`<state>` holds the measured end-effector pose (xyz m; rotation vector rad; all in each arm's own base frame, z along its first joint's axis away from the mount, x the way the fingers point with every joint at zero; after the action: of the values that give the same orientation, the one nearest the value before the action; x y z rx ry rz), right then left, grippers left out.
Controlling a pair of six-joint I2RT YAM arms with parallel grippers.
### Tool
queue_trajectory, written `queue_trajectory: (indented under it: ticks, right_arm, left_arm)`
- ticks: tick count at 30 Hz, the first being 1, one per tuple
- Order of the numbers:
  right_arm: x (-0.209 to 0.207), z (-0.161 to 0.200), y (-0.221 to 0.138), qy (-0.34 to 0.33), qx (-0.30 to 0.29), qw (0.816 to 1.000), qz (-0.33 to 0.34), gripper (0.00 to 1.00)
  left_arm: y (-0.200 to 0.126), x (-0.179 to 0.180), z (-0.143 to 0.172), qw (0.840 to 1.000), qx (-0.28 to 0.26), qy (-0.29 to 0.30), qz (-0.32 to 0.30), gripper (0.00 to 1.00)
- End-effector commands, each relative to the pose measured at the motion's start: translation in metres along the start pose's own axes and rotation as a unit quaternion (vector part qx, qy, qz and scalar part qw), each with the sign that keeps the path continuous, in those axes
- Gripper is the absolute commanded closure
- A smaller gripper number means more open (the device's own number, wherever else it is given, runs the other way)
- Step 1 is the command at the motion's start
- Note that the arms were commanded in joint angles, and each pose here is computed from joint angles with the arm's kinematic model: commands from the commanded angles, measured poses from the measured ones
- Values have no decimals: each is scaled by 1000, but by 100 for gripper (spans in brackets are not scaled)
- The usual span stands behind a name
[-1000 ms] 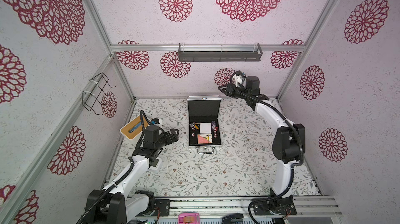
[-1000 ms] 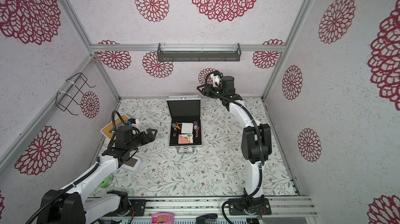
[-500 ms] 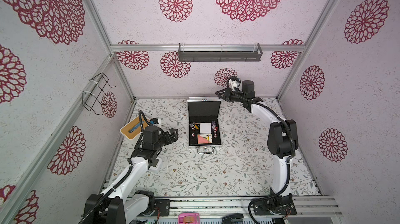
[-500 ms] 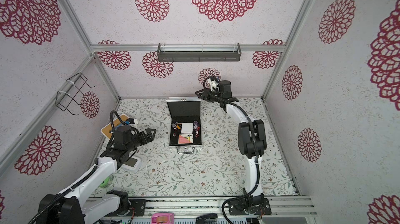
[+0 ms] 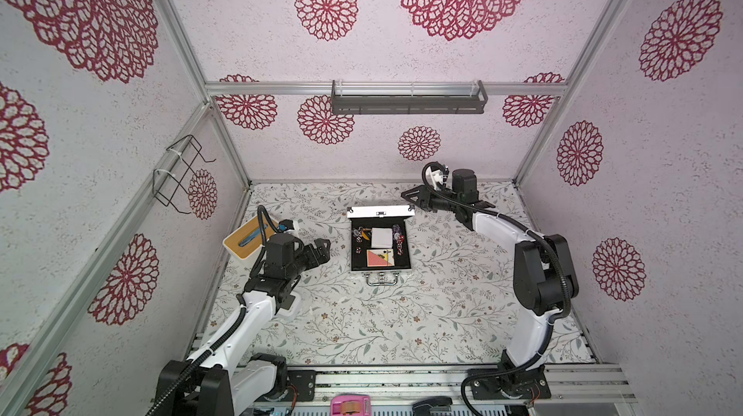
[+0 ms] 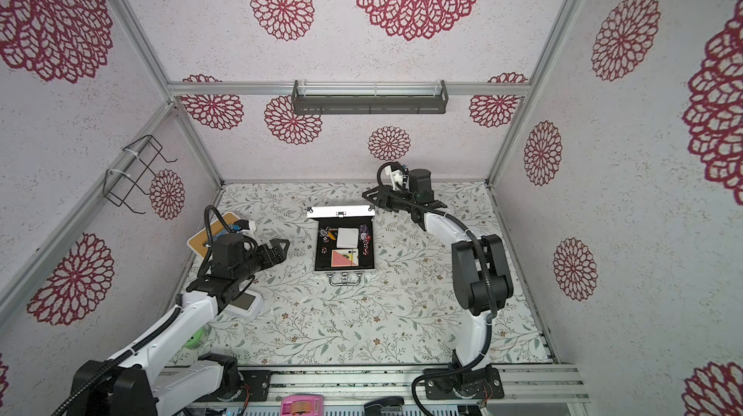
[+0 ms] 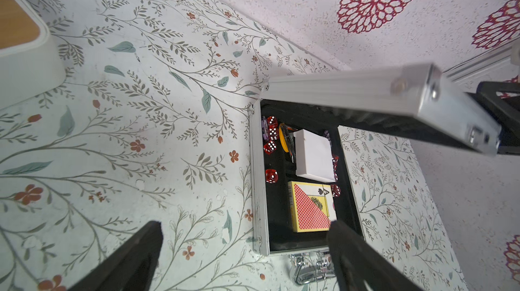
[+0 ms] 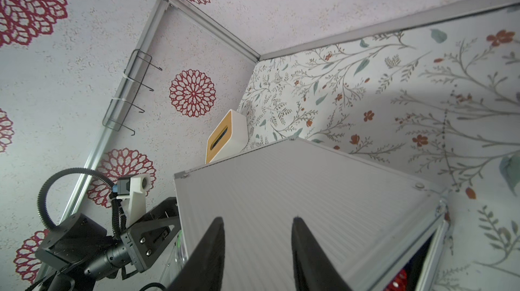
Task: Close the poker set cases
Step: Close the lid of the poker set case.
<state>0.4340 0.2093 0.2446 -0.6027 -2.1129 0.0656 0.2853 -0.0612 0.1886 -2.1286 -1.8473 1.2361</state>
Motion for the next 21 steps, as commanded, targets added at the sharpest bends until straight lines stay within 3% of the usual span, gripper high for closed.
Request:
queue_trajectory:
  ticks: [1, 5, 10, 14, 21]
  right_arm:
    - [23, 2, -12, -32, -14, 999, -3, 60]
    - [22, 13, -20, -37, -14, 999, 25, 59]
    - [4, 17, -22, -46, -12, 995, 91, 51]
    - [-25, 22, -8, -43, 4, 990, 138, 42]
    - [-78, 21, 21, -24, 4, 986, 163, 36]
  left_arm:
    - [-4, -3, -10, 1000, -12, 0, -2, 4]
    - [-4, -6, -14, 1000, -10, 2, 1, 4]
    - [10, -5, -11, 1000, 15, 0, -2, 2]
    - [28, -7, -7, 999, 40, 1, -4, 1]
    - [57, -20, 1, 997, 76, 20, 3, 1]
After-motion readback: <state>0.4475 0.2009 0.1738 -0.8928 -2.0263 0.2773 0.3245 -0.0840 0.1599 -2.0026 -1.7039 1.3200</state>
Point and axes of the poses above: each gripper's point midway between its finger pads, its own y axis out along the fingers, its own x axis along the line the jaws close on, z = x × y, the point moved 7 cm from there along -y, back along the fingers, and after that the axes turned 2 degrees about -y, right-handed, at the moved point
